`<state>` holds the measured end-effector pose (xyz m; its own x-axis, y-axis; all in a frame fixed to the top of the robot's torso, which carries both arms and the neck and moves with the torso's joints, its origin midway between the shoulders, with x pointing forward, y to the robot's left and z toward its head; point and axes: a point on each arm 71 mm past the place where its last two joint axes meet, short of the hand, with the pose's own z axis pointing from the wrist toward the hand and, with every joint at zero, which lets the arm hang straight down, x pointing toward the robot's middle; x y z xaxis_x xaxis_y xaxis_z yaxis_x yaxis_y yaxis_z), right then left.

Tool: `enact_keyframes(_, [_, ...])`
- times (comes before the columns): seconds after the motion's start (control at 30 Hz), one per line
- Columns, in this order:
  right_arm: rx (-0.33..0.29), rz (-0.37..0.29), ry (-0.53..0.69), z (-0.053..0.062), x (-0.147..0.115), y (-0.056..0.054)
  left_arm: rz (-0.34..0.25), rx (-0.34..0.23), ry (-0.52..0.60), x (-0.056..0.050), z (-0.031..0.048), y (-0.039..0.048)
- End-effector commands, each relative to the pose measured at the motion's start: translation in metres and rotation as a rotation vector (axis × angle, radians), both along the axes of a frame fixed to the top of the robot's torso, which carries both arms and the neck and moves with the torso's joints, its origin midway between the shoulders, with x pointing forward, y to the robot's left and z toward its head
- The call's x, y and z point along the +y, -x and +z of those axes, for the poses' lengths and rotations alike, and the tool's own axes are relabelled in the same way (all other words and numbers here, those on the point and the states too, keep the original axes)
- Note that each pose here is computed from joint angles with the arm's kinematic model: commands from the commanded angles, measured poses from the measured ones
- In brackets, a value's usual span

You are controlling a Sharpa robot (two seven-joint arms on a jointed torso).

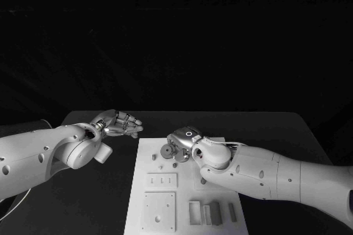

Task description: Assemble the parts on the task board

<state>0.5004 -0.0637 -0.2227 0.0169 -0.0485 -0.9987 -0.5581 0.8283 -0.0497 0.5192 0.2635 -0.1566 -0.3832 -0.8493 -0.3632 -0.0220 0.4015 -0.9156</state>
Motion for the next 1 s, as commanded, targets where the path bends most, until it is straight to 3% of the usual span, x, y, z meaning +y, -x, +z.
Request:
enact_keyframes(0.03, [0.013, 0.008, 0.021, -0.002, 0.000, 0.000, -0.015, -0.006, 0.004, -0.002, 0.0016, 0.0003])
enact_keyframes(1.0, [0.026, -0.015, 0.045, -0.006, -0.010, -0.004, -0.012, -0.007, 0.004, -0.001, 0.0017, 0.0006])
